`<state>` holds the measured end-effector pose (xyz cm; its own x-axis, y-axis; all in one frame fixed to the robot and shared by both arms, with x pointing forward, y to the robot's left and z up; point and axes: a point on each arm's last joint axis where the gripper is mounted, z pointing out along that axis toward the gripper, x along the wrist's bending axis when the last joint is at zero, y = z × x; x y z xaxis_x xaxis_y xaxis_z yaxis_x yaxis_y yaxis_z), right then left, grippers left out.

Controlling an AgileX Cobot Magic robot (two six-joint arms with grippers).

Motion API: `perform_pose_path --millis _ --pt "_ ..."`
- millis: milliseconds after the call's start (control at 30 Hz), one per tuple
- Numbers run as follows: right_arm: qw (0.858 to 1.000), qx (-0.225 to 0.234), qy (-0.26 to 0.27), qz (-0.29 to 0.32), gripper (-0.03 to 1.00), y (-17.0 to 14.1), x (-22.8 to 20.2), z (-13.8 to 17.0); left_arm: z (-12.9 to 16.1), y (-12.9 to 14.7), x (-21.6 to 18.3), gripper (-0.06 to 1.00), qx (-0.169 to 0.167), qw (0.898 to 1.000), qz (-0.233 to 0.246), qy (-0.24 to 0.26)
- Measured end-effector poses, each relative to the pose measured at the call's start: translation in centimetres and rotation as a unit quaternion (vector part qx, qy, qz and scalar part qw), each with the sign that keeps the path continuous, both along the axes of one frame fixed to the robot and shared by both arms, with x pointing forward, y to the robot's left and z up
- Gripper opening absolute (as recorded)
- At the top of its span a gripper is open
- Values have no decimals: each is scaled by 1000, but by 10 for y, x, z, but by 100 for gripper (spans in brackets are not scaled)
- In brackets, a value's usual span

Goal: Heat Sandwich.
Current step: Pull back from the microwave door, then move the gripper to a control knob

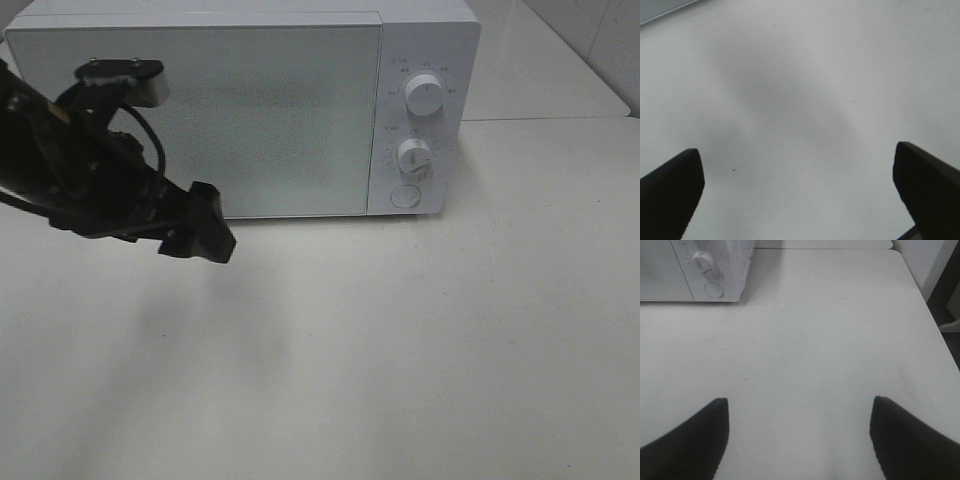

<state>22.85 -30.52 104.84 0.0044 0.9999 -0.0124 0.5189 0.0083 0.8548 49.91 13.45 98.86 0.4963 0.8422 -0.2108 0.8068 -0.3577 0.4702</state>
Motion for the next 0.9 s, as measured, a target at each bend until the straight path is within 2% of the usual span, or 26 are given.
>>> perform_pose_path --millis 200,433,500,633,733,800,900 --pt "1000 0 0 0 75 0 0 0 11 27 -1 97 13 999 19 26" --pt "1000 0 0 0 75 0 0 0 25 78 1 97 23 995 83 60" --pt "1000 0 0 0 75 0 0 0 26 83 0 97 25 994 88 66" --pt "1000 0 0 0 75 0 0 0 32 117 -4 97 45 987 129 88" --pt "1000 0 0 0 75 0 0 0 34 128 -6 97 56 984 142 93" --pt "1000 0 0 0 75 0 0 0 37 146 -10 97 73 977 172 103" --pt "1000 0 0 0 75 0 0 0 40 156 -14 97 82 972 194 109"
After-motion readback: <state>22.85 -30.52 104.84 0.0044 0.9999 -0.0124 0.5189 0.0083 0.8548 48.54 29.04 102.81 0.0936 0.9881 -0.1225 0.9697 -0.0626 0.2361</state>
